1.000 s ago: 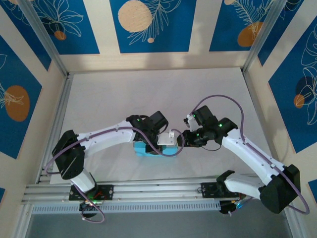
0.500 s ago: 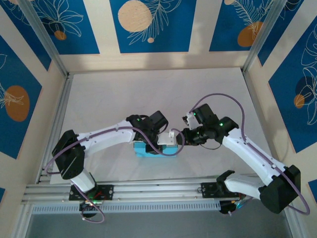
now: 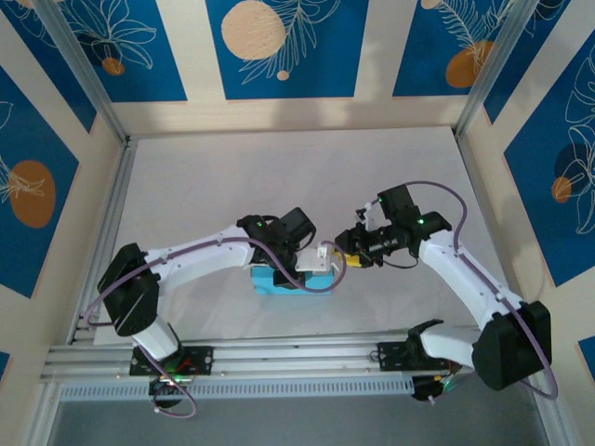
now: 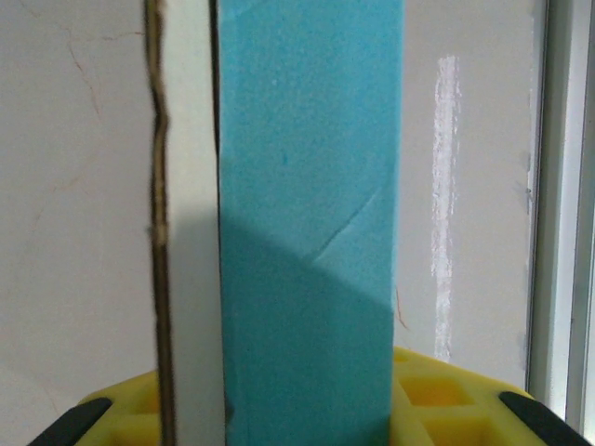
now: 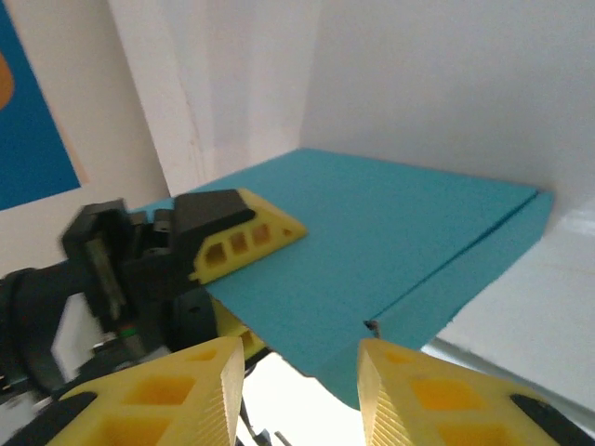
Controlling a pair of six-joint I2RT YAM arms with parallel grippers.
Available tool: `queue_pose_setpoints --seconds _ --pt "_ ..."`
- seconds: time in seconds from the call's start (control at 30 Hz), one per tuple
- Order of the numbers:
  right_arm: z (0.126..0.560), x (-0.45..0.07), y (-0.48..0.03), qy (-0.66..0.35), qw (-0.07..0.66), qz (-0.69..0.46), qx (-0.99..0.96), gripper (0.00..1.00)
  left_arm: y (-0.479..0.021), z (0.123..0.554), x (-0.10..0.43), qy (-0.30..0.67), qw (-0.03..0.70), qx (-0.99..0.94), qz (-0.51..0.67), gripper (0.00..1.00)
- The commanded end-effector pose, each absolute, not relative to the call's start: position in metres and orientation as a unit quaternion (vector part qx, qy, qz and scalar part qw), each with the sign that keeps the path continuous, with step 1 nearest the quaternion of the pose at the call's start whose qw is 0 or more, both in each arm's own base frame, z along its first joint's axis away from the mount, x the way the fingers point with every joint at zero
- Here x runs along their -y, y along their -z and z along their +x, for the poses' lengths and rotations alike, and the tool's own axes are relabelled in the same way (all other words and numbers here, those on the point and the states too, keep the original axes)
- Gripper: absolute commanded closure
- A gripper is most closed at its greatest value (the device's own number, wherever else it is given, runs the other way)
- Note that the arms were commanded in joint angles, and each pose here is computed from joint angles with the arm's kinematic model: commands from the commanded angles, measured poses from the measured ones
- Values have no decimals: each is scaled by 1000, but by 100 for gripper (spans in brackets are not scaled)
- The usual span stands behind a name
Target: Fold the paper box
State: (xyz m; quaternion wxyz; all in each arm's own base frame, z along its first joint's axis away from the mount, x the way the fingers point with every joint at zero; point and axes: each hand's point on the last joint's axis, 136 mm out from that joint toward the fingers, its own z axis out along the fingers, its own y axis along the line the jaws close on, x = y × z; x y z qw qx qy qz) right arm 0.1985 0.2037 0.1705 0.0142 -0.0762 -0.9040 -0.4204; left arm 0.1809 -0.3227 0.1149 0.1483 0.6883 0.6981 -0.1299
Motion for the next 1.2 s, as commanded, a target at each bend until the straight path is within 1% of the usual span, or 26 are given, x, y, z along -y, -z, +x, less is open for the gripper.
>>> queue_pose_setpoints --seconds 0.0,0.2,0.5,0.83,1.17 --pt "183 -204 -176 415 43 -81 905 62 -119 180 324 147 146 -702 681 68" --pt "174 -206 -177 425 60 -75 900 61 -120 181 324 148 149 -702 681 68" --pt "179 -222 -179 445 72 -68 890 60 -118 178 324 153 140 -704 679 68" --pt "179 -227 -178 441 77 -66 892 61 -117 179 325 152 143 -705 678 69" --pt "182 -239 -182 474 98 -89 871 62 -120 179 327 156 149 -703 678 70"
